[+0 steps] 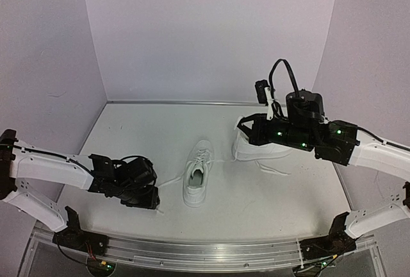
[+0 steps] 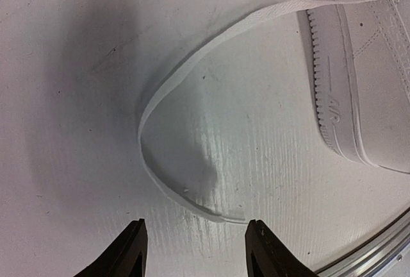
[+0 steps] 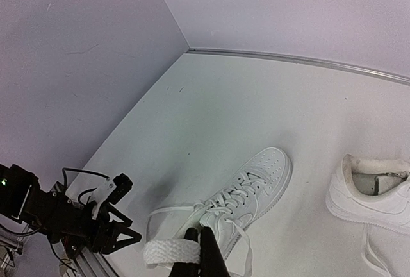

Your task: Tie the shoes

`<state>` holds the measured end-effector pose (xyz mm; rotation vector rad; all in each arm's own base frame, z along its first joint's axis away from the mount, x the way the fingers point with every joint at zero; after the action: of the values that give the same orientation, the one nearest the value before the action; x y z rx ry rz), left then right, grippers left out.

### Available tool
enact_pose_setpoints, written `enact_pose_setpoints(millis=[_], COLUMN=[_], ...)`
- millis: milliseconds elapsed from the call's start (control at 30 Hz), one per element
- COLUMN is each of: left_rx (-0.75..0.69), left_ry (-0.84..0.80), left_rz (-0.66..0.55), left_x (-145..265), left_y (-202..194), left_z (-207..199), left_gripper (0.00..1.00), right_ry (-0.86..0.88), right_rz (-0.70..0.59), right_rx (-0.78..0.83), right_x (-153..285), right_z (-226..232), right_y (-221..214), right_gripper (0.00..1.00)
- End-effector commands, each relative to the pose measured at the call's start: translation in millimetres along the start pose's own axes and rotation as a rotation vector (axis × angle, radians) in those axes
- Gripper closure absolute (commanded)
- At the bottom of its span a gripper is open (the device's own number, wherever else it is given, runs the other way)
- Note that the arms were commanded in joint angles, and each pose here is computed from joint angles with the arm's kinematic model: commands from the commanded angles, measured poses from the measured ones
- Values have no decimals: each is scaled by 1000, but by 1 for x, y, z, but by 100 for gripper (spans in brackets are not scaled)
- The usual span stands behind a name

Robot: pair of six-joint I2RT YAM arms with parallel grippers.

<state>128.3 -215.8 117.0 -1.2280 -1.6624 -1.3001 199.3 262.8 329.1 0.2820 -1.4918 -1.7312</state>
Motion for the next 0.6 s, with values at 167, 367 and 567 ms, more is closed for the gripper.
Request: enact_pose_setpoints(millis=[167,367,567], left_rx=[44,66,38], left_ry=[40,86,74], left_rz=[-21,-21,-15], left_x=[-26,-32,-33], left_y=[1,-2,-4], left_z=[-6,1,2], left_gripper=[50,62,97], right_ry=[9,30,112], right_rz=[1,-26,-17], right_rx=[-16,-7,45], right_x=[-2,5,-5], right_z=[0,4,17], right_y=[1,10,23], right_gripper=[100,100,100])
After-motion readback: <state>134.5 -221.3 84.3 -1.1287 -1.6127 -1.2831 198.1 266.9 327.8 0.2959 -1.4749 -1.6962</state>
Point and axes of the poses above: each gripper's point midway between its finger pads, its own x axis back along the fingers, its own z axis along the line the jaws close on, y = z × x, the point moved 8 cm from there along x, back along the fingers, and after that the axes turned 7 degrees about x, right-handed, at the moved point
